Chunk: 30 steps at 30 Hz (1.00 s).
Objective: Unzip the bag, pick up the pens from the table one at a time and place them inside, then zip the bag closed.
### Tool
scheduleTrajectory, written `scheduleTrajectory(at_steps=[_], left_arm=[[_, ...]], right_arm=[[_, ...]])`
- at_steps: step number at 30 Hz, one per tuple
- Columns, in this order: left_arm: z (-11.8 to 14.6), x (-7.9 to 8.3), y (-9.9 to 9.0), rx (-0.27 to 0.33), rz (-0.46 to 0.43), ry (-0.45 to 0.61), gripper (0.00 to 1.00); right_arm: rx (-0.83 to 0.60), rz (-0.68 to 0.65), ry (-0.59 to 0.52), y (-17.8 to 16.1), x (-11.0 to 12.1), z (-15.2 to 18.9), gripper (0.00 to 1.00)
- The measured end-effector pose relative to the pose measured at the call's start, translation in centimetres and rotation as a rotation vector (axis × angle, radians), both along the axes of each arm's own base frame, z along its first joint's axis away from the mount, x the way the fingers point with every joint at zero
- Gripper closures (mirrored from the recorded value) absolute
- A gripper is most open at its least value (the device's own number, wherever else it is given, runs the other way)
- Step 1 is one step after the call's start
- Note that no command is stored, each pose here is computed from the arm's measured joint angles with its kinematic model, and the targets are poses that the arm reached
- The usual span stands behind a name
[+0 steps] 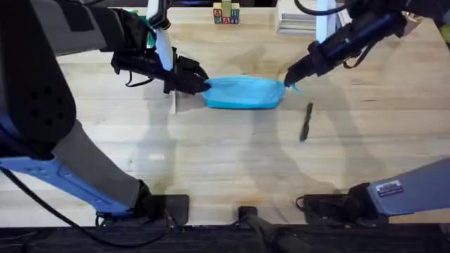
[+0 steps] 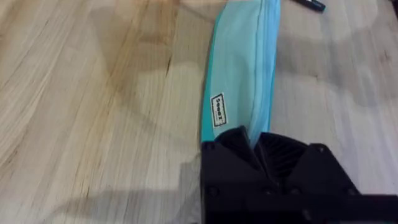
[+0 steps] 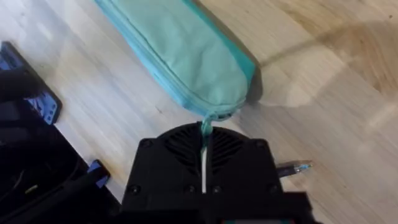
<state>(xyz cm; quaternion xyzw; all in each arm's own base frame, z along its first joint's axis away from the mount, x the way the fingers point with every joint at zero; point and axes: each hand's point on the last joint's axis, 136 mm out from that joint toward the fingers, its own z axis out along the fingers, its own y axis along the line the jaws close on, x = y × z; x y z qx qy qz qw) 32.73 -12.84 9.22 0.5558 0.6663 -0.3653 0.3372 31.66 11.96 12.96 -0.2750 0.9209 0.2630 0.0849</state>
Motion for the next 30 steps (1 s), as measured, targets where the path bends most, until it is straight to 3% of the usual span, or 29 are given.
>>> scheduleTrajectory(at_steps=[10,30], left_arm=[[-0.1,0.1,0.3,0.009,0.006,0.001,0.958],[-0.1,0.1,0.3,0.009,0.006,0.000,0.958]], right_arm=[[-0.002,0.022,-0.048,0.7,0.9,2.5,0.970],[0.009,0.124,-0.106,4.3,0.7,2.8,0.970]])
